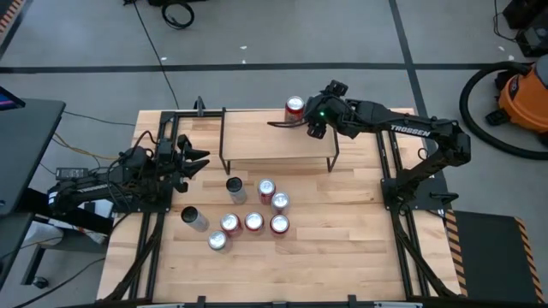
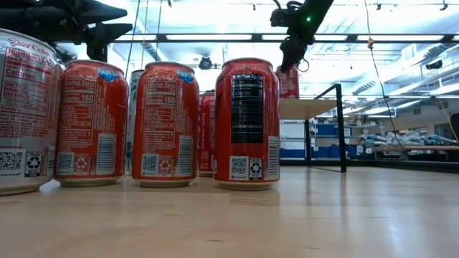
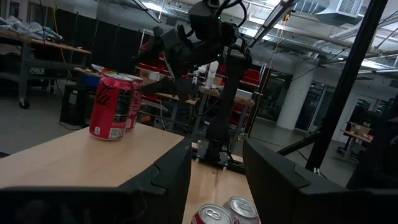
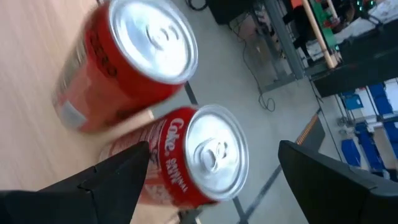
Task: Place canned beverage on shelf
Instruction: Adjust the red soda cans
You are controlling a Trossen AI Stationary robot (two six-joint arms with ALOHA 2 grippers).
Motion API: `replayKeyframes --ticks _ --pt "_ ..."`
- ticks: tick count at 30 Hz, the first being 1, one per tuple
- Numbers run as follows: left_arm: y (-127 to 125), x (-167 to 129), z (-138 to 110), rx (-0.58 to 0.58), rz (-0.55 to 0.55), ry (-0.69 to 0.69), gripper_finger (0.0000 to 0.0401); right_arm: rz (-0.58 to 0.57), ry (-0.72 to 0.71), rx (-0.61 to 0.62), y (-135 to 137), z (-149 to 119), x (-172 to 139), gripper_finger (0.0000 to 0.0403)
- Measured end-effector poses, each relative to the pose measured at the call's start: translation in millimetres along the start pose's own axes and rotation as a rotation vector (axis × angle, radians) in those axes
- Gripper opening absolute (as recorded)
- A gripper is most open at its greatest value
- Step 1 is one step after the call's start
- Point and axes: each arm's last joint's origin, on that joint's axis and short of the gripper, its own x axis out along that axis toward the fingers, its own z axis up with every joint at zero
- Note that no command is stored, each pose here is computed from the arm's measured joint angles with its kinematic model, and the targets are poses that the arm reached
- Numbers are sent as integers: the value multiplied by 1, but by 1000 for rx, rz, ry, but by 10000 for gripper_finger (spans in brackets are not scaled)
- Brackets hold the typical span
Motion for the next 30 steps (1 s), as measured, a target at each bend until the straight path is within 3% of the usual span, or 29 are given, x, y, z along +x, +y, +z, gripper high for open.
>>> replayKeyframes --ticks 11,21,30 --pt "0 0 0 -8 0 0 156 -4 65 -22 2 -7 -1 368" --pt "0 0 0 -8 0 0 156 78 -34 23 6 2 -4 368" --pt "0 0 0 -8 0 0 156 110 -11 31 4 -1 -1 368"
